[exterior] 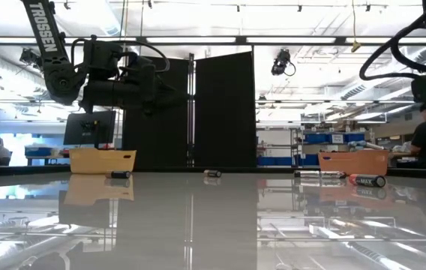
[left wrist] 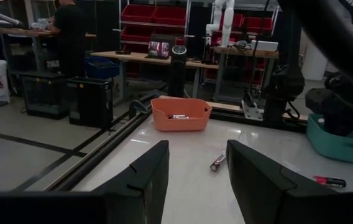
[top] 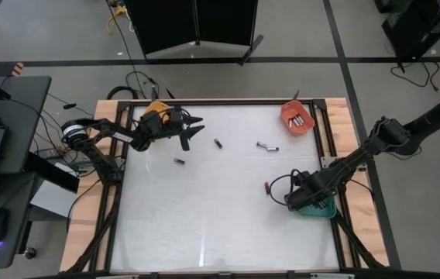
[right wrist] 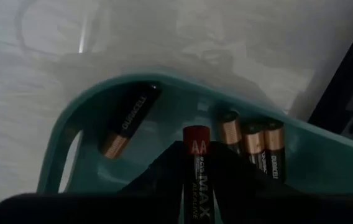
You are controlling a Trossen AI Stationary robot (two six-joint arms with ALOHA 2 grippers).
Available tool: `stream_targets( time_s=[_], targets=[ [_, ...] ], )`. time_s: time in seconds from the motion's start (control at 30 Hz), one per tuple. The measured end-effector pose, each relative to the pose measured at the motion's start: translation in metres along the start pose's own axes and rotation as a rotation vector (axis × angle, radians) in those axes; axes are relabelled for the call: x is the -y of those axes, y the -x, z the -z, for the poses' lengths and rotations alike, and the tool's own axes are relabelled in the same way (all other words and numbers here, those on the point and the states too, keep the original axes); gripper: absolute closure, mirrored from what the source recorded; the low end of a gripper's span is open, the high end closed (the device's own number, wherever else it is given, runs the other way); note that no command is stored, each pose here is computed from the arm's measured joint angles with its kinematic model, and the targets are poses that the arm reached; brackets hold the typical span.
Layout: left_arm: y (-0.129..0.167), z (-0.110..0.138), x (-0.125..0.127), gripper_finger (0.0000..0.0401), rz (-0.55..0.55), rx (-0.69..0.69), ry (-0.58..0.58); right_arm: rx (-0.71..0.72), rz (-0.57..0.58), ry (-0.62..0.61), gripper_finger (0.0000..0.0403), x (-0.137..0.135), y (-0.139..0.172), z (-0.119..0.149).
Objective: Sort batteries
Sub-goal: Put the red battery into the green bin, then put the brown battery into the green bin
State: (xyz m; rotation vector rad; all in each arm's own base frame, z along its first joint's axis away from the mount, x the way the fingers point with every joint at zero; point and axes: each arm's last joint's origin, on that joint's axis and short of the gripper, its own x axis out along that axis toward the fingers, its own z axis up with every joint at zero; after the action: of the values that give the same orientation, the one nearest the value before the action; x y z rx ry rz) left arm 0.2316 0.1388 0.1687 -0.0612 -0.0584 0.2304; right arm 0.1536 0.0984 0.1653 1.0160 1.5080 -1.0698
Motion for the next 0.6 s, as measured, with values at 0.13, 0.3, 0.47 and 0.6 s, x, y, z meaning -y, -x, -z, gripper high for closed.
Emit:
stream_targets(
  time_s=[0.13,0.3,0.47,0.6],
  targets=[
    [0.0,0.0,0.0,0.0234,0.003,0.0,-0.001,-0.024,0.002,0.004,0.0269,-0.001,0.002,-0.002],
    [0.0,0.0,0.001,0.0234,0.018,-0.001,-0.002,-0.033,0.002,0.034,0.0251,-0.004,0.008,-0.006],
    [0.001,-0.005,0.003,0.0234,0.081,0.008,0.017,-0.049,0.035,0.119,0.0279,-0.003,0.043,-0.008],
    [0.004,-0.017,0.007,0.0236,0.147,0.047,0.021,0.035,0.013,0.229,0.0359,0.0,0.079,-0.014]
  ],
)
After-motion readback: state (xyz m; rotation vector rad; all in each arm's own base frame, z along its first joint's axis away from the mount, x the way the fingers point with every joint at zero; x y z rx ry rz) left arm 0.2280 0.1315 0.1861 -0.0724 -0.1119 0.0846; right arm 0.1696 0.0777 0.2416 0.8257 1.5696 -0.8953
